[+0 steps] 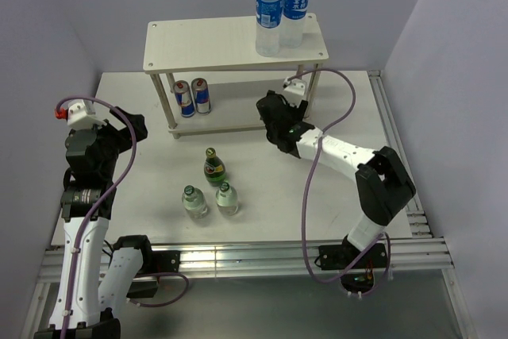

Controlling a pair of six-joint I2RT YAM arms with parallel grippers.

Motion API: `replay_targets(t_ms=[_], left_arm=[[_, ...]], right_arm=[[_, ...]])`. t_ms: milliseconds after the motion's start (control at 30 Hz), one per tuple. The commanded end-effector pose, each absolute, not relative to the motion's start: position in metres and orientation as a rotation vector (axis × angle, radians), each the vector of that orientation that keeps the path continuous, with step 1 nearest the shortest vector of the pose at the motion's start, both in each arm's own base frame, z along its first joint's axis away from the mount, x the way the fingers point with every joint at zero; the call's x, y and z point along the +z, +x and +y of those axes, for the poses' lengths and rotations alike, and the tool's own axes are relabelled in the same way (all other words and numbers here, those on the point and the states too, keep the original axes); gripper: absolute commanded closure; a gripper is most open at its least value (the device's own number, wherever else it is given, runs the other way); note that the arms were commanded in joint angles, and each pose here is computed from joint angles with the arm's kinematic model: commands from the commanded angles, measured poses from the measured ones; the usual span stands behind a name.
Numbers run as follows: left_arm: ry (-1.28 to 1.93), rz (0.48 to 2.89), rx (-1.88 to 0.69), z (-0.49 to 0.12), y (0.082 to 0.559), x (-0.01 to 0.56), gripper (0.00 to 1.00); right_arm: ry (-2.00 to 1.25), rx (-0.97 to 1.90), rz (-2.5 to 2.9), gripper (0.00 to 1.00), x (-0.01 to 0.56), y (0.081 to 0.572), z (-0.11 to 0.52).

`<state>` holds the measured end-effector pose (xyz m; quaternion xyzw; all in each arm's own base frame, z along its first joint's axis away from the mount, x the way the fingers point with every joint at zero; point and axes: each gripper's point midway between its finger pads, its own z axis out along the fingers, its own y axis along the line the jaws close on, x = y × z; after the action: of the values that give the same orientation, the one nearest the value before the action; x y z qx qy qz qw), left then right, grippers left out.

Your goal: Place and organize the beverage onto the shelf

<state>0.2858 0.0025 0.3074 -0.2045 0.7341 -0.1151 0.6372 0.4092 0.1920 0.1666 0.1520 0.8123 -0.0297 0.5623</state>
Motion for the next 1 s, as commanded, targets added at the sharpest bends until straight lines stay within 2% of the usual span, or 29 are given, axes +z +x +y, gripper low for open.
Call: replay_targets(t_ms=[0,267,900,933,967], left_arm=[[-0.436,1.648,-0.258,0.003,0.285,0.317,0.01],[-0.439,1.647,-0.251,0.004,0.284,0.317,0.01],[-0.438,1.647,-0.25,0.004,0.284,0.317,0.01],[-0.439,1.647,-0.249,0.004,0.284,0.317,0.01],[-0.44,1.643,-0.248,0.005,0.284,0.318,0.01]], right_arm=[[0.467,0.042,1.724,1.0,0.237,0.448,0.196],[0.502,0.045,1.741,1.0,0.226,0.484,0.191],[0.508,-0.011,1.792,1.0,0.189,0.524,0.182],[0.503,-0.016,1.804,0.97,0.184,0.525,0.182],[0.498,-0.018,1.809,0.88,0.183,0.525,0.183]])
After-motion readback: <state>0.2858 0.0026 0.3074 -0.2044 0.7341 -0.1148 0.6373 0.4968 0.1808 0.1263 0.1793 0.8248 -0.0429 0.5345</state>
